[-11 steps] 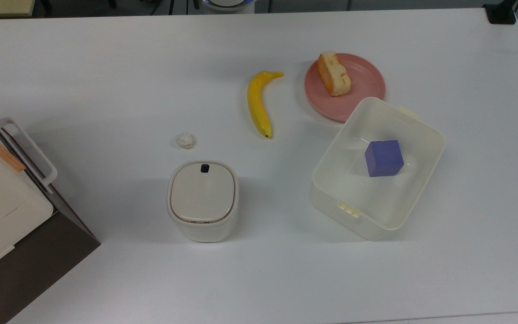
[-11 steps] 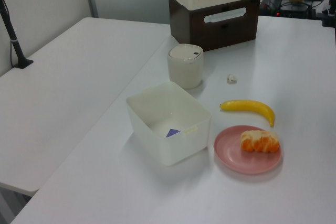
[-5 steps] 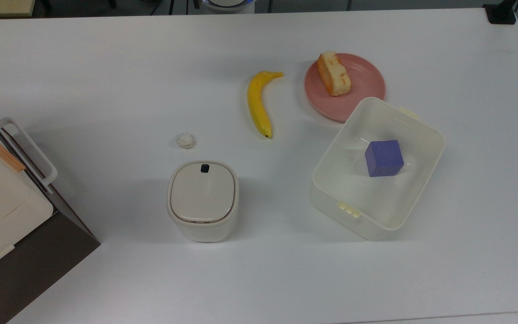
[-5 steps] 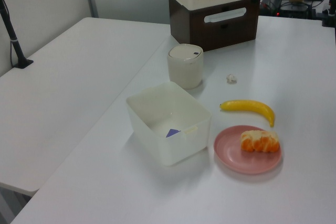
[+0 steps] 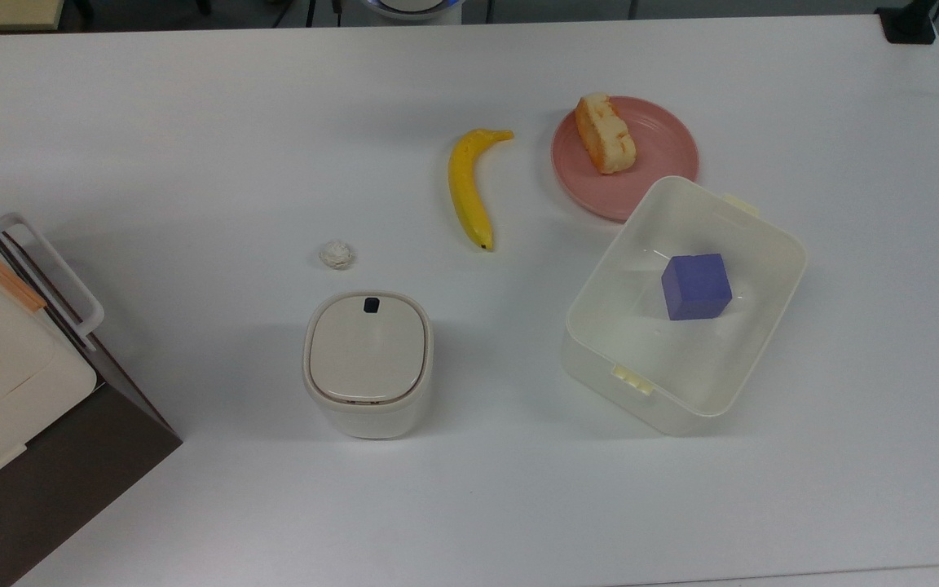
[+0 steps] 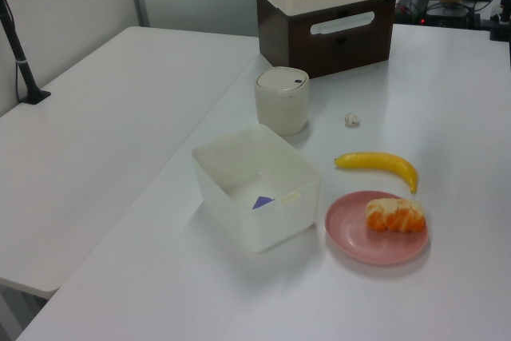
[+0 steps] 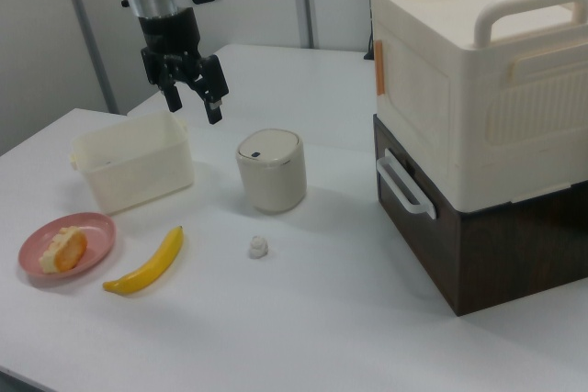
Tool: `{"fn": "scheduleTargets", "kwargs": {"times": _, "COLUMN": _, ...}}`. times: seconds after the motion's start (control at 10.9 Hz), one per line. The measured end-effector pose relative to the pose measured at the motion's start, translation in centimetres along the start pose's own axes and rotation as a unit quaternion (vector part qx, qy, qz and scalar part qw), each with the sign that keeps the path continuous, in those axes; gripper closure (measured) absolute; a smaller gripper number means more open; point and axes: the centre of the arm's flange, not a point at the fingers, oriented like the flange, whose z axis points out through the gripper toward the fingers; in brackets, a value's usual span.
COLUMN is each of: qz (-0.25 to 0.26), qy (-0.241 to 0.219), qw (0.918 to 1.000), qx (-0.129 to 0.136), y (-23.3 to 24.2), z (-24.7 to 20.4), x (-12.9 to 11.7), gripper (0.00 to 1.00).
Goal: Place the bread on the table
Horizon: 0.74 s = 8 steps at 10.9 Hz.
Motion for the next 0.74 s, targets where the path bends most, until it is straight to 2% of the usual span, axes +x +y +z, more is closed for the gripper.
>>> {"fn": "scheduleTargets", "kwargs": {"times": 0.18, "qz": 0.000, "qy": 0.002, "qw": 0.9999, "qx": -0.012, "y": 0.36, "z": -0.14, "x": 0.01, "gripper": 0.00}}
{"fn": "scheduleTargets", "kwargs": {"times": 0.74, "qz": 0.008, "qy": 0.004, "qw": 0.9999, "qx": -0.012, "y": 0.61, "z": -0.33, "x": -0.05, "gripper": 0.00}}
